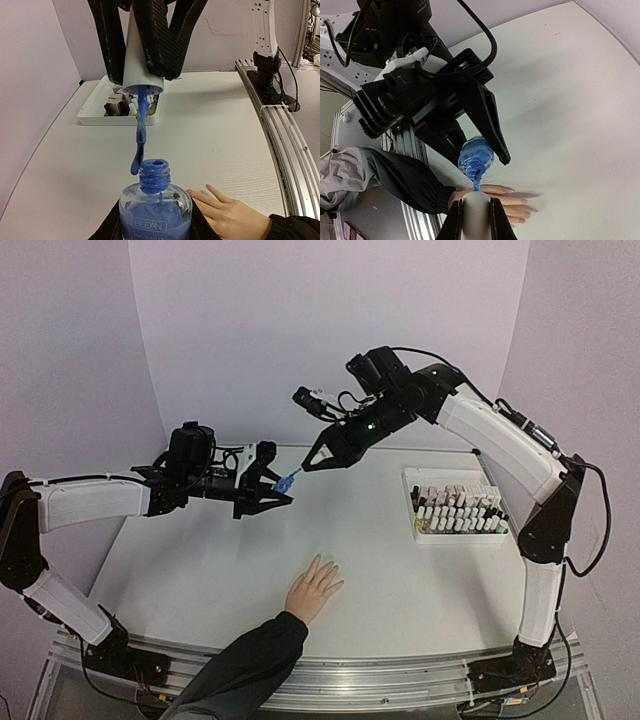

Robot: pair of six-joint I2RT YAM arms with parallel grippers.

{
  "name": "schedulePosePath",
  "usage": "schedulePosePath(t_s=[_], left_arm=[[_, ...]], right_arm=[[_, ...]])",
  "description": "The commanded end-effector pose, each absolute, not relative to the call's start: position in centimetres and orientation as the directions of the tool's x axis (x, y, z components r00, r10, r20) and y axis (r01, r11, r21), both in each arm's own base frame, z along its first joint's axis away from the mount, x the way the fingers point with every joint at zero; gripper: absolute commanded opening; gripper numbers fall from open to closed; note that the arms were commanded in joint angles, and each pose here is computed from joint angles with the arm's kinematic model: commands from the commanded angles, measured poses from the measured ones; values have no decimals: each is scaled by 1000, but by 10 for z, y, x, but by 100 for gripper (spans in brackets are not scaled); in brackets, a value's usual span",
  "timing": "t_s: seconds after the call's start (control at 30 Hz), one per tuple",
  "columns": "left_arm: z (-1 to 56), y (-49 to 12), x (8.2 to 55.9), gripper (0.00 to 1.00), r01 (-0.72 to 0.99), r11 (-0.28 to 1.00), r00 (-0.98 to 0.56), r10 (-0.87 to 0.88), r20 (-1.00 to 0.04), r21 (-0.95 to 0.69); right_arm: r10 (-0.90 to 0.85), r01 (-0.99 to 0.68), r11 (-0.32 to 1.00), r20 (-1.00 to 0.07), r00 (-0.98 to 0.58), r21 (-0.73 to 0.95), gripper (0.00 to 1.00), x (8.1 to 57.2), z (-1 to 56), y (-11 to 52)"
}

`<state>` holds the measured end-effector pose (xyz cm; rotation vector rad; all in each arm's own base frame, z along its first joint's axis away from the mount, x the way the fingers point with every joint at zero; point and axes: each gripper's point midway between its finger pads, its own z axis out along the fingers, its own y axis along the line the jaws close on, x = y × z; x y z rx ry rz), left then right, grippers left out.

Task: Paint the nails
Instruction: Remove the excess polish from the bottle rim.

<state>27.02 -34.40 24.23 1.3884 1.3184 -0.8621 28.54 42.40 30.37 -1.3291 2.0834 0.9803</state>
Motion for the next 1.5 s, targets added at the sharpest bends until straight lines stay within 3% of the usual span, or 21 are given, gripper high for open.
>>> schedulePosePath(t_s=[0.0, 0.67, 1.47], left_arm=[[255, -344, 274, 0, 968, 102, 197, 248, -948, 228], [269, -344, 280, 0, 964, 125, 202, 219, -955, 233], [262, -338, 283, 0, 964, 156, 177, 217, -960, 213]], right_arm=[[-512, -925, 226, -771, -378, 304, 0, 279, 337, 427], [-559, -899, 269, -704, -437, 345, 0, 277, 300, 421], [-529, -902, 334, -738, -420, 273, 0, 278, 326, 402]])
